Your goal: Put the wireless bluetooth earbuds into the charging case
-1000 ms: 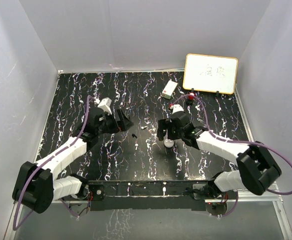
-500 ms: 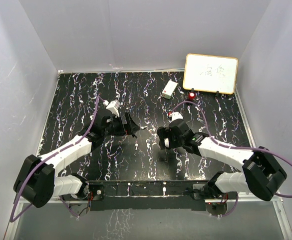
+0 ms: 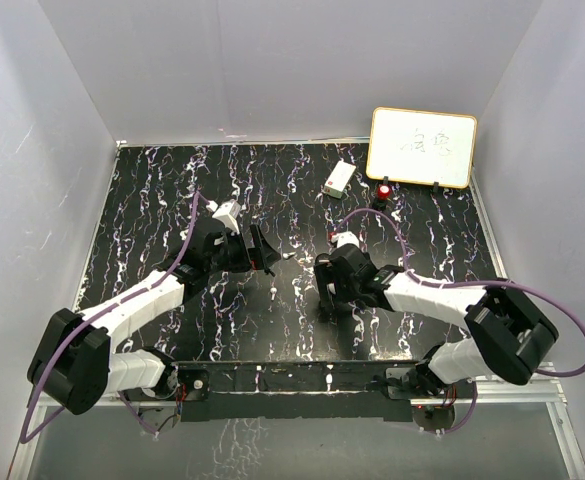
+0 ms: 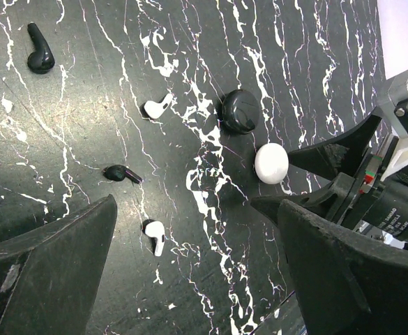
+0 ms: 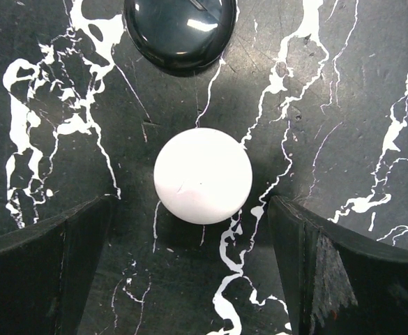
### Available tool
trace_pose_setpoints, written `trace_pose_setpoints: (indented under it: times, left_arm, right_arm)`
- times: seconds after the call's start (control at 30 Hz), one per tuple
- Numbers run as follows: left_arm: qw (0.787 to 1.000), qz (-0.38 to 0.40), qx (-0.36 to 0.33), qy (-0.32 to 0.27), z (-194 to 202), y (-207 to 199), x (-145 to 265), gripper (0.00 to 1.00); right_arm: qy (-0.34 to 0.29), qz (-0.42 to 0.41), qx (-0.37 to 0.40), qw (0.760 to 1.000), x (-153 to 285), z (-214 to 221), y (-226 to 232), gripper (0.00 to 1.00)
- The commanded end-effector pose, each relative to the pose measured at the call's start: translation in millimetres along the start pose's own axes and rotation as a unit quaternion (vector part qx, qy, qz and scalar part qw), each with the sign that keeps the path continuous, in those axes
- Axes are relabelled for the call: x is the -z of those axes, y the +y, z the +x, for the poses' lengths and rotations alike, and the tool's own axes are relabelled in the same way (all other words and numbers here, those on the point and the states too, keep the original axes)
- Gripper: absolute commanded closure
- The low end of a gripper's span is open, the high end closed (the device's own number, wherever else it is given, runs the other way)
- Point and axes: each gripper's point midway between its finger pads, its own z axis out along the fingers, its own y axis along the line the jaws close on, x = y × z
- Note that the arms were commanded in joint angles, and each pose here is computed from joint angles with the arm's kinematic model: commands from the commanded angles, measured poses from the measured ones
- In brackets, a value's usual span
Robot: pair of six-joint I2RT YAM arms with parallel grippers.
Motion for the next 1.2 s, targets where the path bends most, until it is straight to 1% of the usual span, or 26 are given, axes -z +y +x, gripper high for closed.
trace_pose_setpoints:
  times: [0.0,0.5,0.8,0.93,1.17]
  left_arm:
    - [1.0,0.004,-0.005,-0.008,-9.1,-7.4,-0.5,0.02]
    - [1.0,0.0,-0.005,-0.011,-9.0,-5.4,1.8,0.02]
    - [1.0,-0.004,-0.006,-0.01,-7.2,-2.7,2.2,0.02]
    - [1.0,-0.006,-0.007,-0.01,-7.3,-2.5,2.5,0.02]
    - [1.0,-0.01,-0.007,-0.012,-7.7,-1.3,3.8,0.04]
  right_arm:
    - [-0.036,-0.011,0.001,0.999,-2.0,-22.2,12.3,0.06]
    - [-0.046,-0.036,0.021,0.998,0.4,-28.1,37.0,0.07]
    - [-0.036,0.021,0.023,0.999,-6.0,-23.5,18.9,0.1]
    - [-0.025,0.052,0.029,0.998,-10.4,-20.4,9.5,0.14]
    - [-0.018,0.061,0.033,0.997,-10.7,-19.2,7.1,0.27]
